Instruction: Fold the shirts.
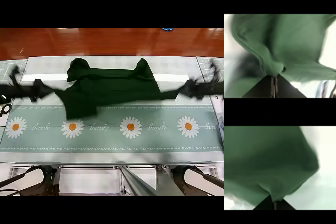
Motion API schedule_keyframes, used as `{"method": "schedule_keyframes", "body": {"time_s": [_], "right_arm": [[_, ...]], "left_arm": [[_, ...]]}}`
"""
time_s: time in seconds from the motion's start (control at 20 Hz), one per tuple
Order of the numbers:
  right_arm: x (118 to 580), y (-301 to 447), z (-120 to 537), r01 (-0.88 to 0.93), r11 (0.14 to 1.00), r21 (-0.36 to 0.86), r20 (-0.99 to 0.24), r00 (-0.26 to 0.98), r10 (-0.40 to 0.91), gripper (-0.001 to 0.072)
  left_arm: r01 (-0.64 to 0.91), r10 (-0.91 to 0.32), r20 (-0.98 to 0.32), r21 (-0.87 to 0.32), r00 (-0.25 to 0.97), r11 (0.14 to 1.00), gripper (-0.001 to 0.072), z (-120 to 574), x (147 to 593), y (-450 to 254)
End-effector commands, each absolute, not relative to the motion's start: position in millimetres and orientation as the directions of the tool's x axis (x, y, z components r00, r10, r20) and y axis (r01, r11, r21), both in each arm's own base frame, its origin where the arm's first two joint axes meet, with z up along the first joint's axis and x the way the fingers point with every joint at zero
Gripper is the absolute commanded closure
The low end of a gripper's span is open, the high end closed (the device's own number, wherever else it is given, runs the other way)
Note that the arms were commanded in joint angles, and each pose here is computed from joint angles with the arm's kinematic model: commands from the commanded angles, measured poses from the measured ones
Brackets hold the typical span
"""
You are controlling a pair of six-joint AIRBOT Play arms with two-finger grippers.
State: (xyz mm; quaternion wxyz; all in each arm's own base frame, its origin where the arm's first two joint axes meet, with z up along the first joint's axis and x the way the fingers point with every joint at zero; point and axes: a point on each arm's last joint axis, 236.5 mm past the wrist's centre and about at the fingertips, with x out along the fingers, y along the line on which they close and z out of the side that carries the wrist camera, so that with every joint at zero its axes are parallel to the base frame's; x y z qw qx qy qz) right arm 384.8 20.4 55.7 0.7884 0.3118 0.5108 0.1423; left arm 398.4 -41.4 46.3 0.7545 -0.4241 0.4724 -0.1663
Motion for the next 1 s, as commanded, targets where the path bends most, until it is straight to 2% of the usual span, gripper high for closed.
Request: {"method": "schedule_keyframes", "body": {"time_s": [0.0, 0.1, 0.25, 0.4, 0.6, 0.75, 0.85, 0.95], "right_arm": [[413.9, 9.4, 203.8, -0.074, 0.883, 0.463, -0.656, 0.642, 0.398, 0.0691], [414.1, 2.5, 285.7, -0.104, 0.92, 0.378, -0.565, 0.762, 0.318, 0.0691], [383.0, 8.3, 384.1, -0.168, 0.95, 0.264, -0.436, 0.858, 0.273, 0.0691], [345.0, 22.4, 444.3, -0.212, 0.957, 0.2, -0.294, 0.918, 0.265, 0.069], [279.8, 17.3, 461.0, -0.129, 0.988, 0.08, -0.283, 0.948, 0.147, 0.069], [237.1, 17.8, 465.7, -0.078, 0.996, 0.051, -0.269, 0.959, 0.089, 0.069], [215.5, 25.0, 469.5, -0.082, 0.996, 0.036, -0.247, 0.965, 0.089, 0.0691], [199.3, 30.0, 465.2, -0.086, 0.996, 0.025, -0.262, 0.961, 0.09, 0.069]], "left_arm": [[0.148, -0.642, -0.362, -0.787, 0.676, 0.599, 0.0691, 201.6, 430.3, -42.8], [0.308, -0.611, -0.259, -0.681, 0.748, 0.665, 0.0691, 293.9, 424.9, -44.9], [0.446, -0.582, -0.104, -0.538, 0.807, 0.715, 0.0691, 406.9, 394.4, -55.7], [0.478, -0.523, -0.018, -0.378, 0.852, 0.793, 0.0691, 480.8, 347.4, -65.0], [0.352, -0.349, 0.05, -0.154, 0.936, 0.923, 0.0691, 528.6, 272.3, -62.0], [0.192, -0.188, 0.104, -0.031, 0.977, 0.981, 0.0691, 543.8, 208.9, -53.3], [0.052, -0.054, 0.138, 0.017, 0.989, 0.998, 0.0691, 547.8, 169.5, -38.5], [-0.052, 0.049, 0.13, 0.018, 0.99, 0.998, 0.0691, 540.6, 140.2, -25.7]]}}
